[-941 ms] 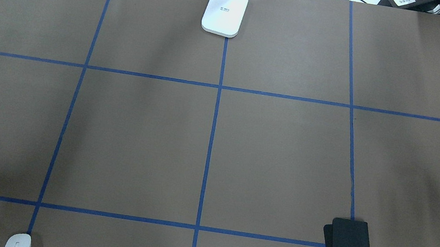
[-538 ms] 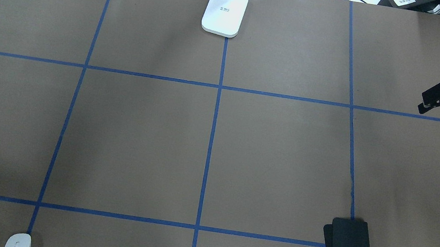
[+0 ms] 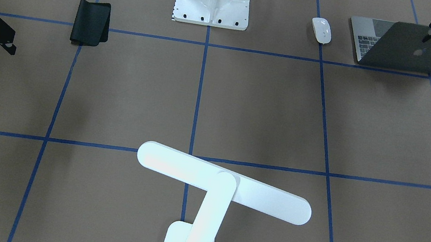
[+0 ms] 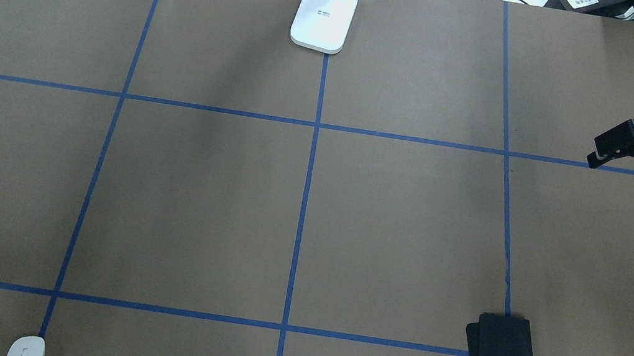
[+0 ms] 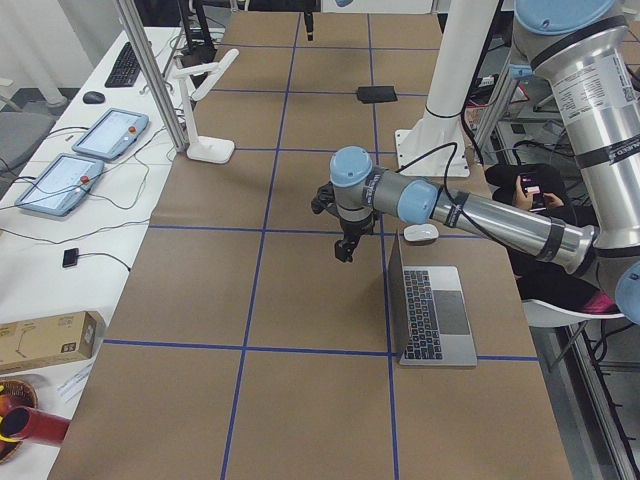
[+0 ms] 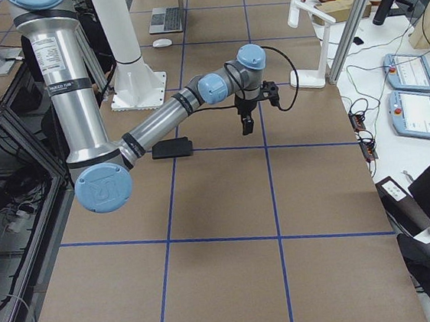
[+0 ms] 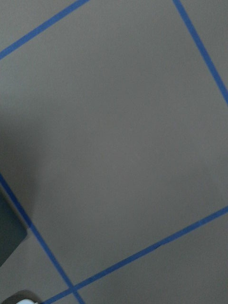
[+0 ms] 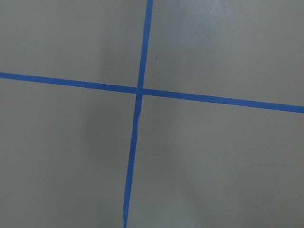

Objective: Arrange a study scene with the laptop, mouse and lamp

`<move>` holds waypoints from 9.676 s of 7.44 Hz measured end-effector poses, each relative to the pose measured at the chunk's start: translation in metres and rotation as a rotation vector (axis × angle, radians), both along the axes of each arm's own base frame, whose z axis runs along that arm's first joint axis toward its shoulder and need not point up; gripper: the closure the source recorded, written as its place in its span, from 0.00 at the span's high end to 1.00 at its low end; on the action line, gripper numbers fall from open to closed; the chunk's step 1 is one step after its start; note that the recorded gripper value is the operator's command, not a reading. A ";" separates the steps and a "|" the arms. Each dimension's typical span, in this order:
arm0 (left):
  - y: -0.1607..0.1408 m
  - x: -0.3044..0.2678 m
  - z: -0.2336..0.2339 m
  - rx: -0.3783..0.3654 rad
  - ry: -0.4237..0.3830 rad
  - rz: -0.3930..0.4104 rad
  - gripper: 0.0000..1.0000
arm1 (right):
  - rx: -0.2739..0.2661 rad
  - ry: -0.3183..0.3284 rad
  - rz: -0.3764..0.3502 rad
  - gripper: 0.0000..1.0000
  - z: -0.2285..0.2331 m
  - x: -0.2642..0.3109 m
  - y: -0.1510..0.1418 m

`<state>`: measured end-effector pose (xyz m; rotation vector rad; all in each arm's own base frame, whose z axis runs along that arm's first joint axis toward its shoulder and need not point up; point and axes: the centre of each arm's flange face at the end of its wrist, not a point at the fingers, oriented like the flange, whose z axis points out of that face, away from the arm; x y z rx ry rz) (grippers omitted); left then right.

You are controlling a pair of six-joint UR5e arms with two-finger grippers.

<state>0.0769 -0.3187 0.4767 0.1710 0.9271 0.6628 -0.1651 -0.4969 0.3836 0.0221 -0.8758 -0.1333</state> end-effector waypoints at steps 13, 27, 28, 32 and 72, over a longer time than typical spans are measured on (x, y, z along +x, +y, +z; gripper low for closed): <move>0.053 0.039 0.028 0.260 0.051 0.476 0.87 | 0.030 -0.007 -0.005 1.00 -0.010 0.001 0.000; 0.037 0.049 0.017 0.424 0.017 0.549 0.15 | 0.030 0.007 0.005 1.00 -0.005 0.005 -0.003; 0.037 0.048 0.016 0.428 0.018 0.548 0.14 | 0.029 0.008 0.005 1.00 -0.005 0.005 -0.003; 0.037 0.041 0.007 0.446 0.020 0.529 0.14 | 0.028 0.008 0.005 1.00 -0.004 0.005 -0.003; -0.251 0.339 -0.316 1.010 -0.188 0.303 0.73 | -0.007 0.083 0.051 1.00 0.029 0.019 -0.012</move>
